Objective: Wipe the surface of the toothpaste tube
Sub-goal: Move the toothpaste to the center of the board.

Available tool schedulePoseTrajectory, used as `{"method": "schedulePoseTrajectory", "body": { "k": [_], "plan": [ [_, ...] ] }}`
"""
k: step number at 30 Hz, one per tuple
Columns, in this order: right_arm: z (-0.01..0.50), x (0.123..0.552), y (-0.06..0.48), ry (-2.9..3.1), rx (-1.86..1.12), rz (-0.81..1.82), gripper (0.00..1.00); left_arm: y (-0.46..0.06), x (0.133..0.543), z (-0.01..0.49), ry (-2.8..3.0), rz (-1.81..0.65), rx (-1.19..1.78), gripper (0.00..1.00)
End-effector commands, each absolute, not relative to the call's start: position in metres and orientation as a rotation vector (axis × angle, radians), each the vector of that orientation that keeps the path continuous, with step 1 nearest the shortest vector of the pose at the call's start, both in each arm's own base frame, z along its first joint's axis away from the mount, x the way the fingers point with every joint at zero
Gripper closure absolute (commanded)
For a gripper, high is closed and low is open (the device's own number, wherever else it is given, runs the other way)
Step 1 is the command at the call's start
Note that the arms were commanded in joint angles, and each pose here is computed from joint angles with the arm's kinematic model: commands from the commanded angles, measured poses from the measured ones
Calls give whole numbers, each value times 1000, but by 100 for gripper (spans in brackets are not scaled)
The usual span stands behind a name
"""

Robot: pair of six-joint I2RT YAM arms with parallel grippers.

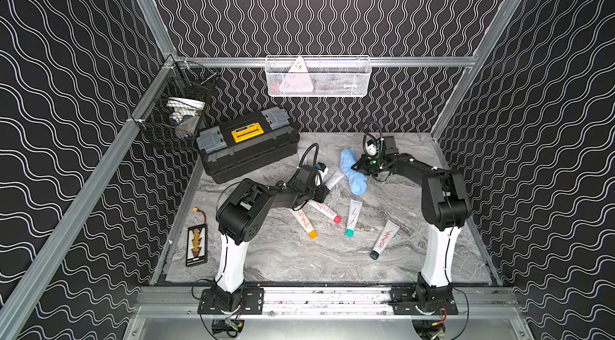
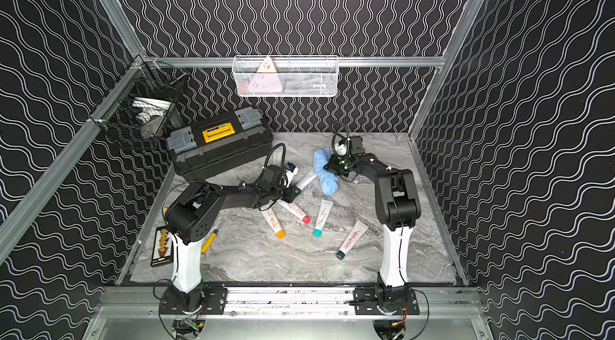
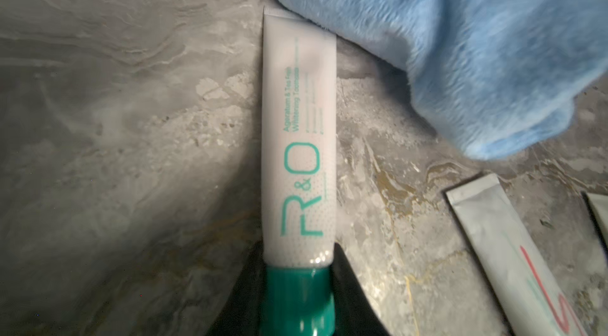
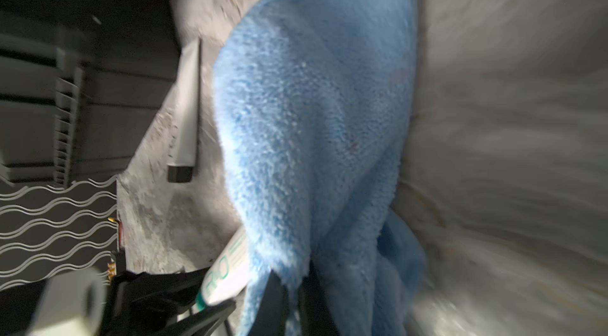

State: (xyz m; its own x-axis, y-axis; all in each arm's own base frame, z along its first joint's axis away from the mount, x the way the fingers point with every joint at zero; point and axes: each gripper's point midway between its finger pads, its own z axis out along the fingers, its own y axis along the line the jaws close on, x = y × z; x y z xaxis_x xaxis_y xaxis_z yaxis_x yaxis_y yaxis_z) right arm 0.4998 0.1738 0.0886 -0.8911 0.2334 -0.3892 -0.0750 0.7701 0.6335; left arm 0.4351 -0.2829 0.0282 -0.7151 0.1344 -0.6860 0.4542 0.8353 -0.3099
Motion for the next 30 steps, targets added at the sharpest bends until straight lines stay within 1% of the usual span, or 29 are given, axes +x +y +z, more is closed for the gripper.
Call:
{"method": "schedulePoseTrajectory", "body": {
  "k": [1, 6, 13, 16, 22, 30],
  "plan": [
    [128, 502, 168, 2460, 145, 931, 100, -271, 445, 22, 2387, -552, 279, 85],
    [176, 496, 165, 2379, 122, 946, 100, -267, 465, 23, 2402, -511, 113, 86],
    [208, 480, 158, 2343, 157, 946, 100, -257, 497, 20, 2428, -384, -113, 87],
    [212, 475, 157, 2324, 159, 950, 100, -256, 508, 20, 2427, -348, -172, 87],
    [204, 467, 150, 2356, 183, 935, 100, -255, 527, 18, 2429, -273, -227, 88],
    [209, 463, 151, 2326, 184, 963, 100, -251, 534, 13, 2451, -179, -260, 87]
  ]
}}
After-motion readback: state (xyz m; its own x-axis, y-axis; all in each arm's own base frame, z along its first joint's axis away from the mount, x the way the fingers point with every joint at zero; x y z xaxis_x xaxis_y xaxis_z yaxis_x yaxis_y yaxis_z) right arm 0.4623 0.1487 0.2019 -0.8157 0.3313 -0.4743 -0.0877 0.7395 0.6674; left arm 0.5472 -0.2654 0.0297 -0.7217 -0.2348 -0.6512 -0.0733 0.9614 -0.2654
